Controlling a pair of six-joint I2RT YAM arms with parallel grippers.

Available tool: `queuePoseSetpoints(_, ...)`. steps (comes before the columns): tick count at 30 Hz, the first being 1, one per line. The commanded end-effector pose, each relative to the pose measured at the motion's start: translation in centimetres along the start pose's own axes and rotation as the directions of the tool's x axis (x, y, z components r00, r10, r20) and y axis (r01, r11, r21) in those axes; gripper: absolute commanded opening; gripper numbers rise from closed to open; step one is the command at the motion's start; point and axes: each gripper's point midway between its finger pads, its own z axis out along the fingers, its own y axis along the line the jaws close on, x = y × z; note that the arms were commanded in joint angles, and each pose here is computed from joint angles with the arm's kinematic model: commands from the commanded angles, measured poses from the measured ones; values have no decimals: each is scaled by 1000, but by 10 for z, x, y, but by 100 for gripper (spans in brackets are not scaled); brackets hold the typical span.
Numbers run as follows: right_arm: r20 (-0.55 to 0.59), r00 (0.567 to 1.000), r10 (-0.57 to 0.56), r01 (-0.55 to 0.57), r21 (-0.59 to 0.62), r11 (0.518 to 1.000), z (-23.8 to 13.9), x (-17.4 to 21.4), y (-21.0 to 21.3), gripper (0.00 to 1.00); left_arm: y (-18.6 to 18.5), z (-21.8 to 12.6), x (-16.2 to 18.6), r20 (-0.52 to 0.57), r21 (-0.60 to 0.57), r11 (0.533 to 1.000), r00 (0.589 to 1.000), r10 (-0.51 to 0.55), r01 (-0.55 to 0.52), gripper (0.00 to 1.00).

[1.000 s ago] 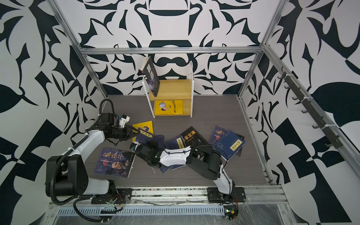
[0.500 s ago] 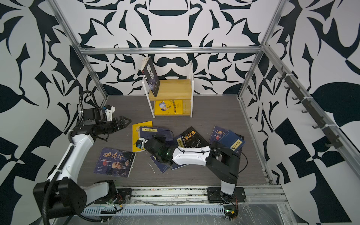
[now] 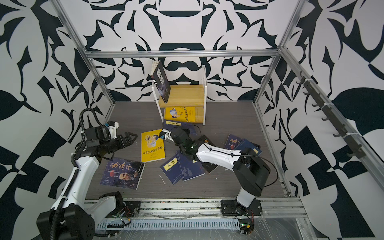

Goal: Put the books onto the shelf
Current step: 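Lift the blue book with the right gripper and carry it toward the shelf, then lower the blue book onto the shelf's lower tier and open the right gripper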

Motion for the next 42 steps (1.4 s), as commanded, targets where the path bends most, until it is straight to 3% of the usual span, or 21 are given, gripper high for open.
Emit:
queuePoseSetpoints(1,19,999,50,-52,139,989,11,-10,-47,0,-10,-3,-9,31,37,999,999,33,-34,100)
queuePoseSetpoints(8,-33,999,42,-31,279,960,63,-4,-69,0,-12,-7,-12,46,32,998,998,46,-47,99)
queuePoseSetpoints(13,-53,998,21,4,429,903,94,-8,-86,0,-13,-7,-13,46,30,998,998,50,-51,99)
queuePoseSetpoints(17,-31,1000,-1,15,458,889,117,-15,-81,0,-14,-8,-13,50,32,998,997,56,-58,99)
queuePoseSetpoints(22,-35,998,-48,54,216,975,147,-7,-23,0,-16,-10,-15,55,23,998,996,63,-65,100)
queuePoseSetpoints(26,-67,996,-58,60,36,998,156,4,10,0,-17,-10,-12,40,24,997,997,66,-67,99)
queuePoseSetpoints(31,-70,993,-90,82,-110,990,156,11,36,30,-19,-8,-11,37,29,997,997,74,-75,100)
queuePoseSetpoints(33,-84,993,-88,73,-158,985,155,16,40,36,-19,-8,-11,35,28,997,997,73,-74,99)
queuePoseSetpoints(39,-96,994,-49,21,-268,963,149,25,37,40,-20,-10,-10,38,30,997,996,76,-77,100)
queuePoseSetpoints(42,-102,995,-20,-11,-293,956,148,27,28,64,-22,-11,-12,37,31,997,997,72,-73,100)
